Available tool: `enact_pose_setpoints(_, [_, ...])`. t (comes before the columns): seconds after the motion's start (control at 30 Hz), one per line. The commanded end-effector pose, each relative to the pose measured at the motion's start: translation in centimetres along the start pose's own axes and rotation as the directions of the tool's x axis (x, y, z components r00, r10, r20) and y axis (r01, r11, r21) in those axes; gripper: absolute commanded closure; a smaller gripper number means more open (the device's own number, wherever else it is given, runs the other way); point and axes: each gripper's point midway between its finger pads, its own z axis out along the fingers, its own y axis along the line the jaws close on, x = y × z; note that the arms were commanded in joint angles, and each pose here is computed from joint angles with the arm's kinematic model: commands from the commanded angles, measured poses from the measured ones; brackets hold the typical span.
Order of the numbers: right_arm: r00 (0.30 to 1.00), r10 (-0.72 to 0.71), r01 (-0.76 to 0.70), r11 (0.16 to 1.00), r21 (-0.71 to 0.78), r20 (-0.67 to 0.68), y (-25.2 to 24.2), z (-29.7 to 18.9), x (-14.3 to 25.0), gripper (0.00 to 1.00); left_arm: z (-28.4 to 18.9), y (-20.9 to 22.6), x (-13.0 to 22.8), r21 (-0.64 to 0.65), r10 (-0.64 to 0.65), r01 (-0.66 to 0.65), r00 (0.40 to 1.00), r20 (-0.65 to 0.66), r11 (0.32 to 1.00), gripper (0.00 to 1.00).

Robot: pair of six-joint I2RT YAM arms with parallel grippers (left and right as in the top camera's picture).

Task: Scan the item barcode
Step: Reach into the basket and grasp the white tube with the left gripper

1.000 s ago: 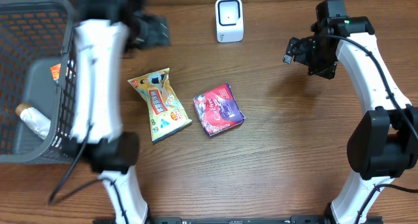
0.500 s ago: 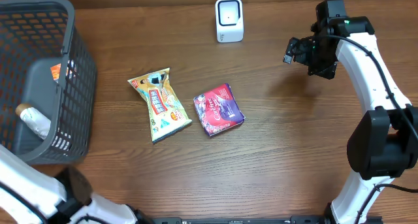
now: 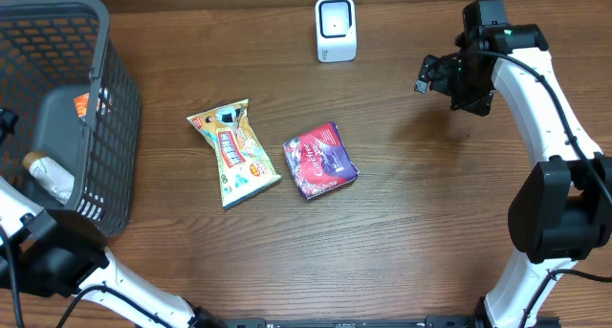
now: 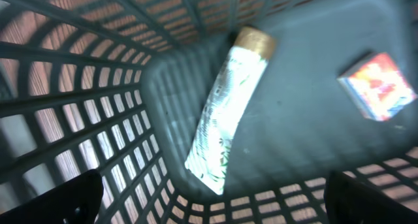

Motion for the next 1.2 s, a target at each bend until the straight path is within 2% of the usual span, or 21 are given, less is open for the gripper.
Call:
enact_pose_setpoints(0.0, [0.999,-0.004,0.005,1.0,-0.017,0.054,0.6,-1.8,-1.0,0.0,3.4,-1.3,1.1,-0.06,0.044,-0.048,0.997,-0.065,0.997,0.0])
enact_pose_setpoints(0.2, [0.999,-0.004,0.005,1.0,-0.017,0.054,0.6,-1.8,-1.0,0.0,5.9,-4.1,2.9,-0.108,0.156,-0.163,0.985,-0.073,0.981,0.0])
enact_pose_setpoints(0.4, [0.999,-0.004,0.005,1.0,-0.017,0.054,0.6,-1.8,-1.0,0.0,8.7,-2.2,4.1,-0.289,0.119,-0.133,0.991,-0.064,0.948,0.0])
enact_pose_setpoints(0.57, [0.998,-0.004,0.005,1.0,-0.017,0.055,0.6,-1.8,-1.0,0.0,11.4,-1.5,5.2,-0.311,0.118,-0.144,0.988,-0.103,0.939,0.0])
enact_pose_setpoints(0.73, [0.999,-0.004,0.005,1.0,-0.017,0.054,0.6,-1.8,-1.0,0.0,12.8,-1.8,4.8,-0.284,0.111,-0.132,0.99,-0.088,0.95,0.0])
enact_pose_setpoints(0.93, [0.998,-0.004,0.005,1.0,-0.017,0.055,0.6,-1.8,-1.0,0.0,14.3,-4.5,5.0,-0.141,0.186,-0.199,0.977,-0.105,0.97,0.02])
enact_pose_setpoints(1.17, [0.999,-0.004,0.005,1.0,-0.017,0.054,0.6,-1.8,-1.0,0.0,17.4,-4.7,7.2,-0.126,0.195,-0.213,0.971,-0.14,0.969,0.2])
